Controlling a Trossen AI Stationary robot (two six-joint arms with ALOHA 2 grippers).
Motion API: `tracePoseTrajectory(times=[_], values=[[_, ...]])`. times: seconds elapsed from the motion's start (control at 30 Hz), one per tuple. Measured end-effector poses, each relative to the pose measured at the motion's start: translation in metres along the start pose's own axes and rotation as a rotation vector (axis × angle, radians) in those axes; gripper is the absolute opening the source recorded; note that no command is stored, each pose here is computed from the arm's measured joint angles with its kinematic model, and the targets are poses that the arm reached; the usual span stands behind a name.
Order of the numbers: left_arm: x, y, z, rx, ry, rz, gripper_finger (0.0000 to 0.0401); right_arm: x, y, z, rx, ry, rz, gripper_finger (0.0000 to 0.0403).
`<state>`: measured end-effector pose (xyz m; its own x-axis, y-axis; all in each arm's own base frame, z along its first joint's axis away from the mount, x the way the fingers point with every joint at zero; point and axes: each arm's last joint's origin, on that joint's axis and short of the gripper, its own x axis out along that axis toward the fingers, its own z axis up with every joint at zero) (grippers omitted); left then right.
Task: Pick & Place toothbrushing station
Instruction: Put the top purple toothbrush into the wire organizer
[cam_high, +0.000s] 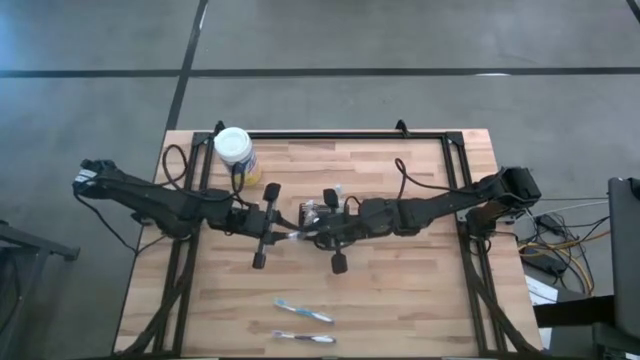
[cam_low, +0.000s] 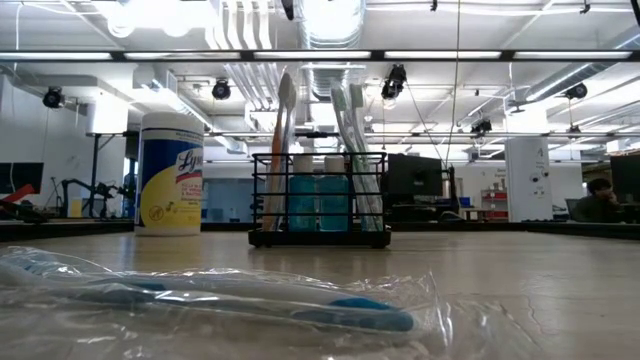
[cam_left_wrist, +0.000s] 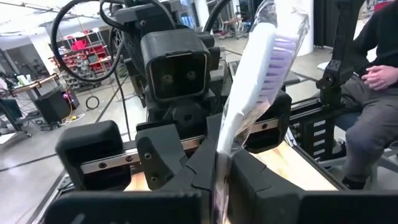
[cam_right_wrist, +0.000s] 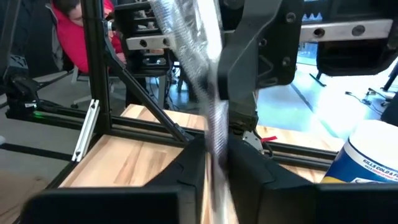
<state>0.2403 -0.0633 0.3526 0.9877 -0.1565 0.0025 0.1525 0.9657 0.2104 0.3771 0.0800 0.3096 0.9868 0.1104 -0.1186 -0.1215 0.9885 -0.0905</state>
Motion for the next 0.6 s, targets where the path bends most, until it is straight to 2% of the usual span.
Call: tracePoseTrajectory(times=[0.2,0.37,0.6], values=[[-0.017,0.005,0.015,0.004,0.010,-0.001,0.0022,-0.005,-0.001,0.006,0.013,-0.014,0.003,0.0126],[-0.039,0.012,0.036,-0.017,0.002,0.008,0.0022,-0.006,-0.001,0.008,0.032,-0.017,0.005,0.0188],[-0.083,0.020,0.048,-0.051,0.034,0.018,0.0022,-0.013,-0.001,0.007,0.085,0.053,0.003,0.0228]])
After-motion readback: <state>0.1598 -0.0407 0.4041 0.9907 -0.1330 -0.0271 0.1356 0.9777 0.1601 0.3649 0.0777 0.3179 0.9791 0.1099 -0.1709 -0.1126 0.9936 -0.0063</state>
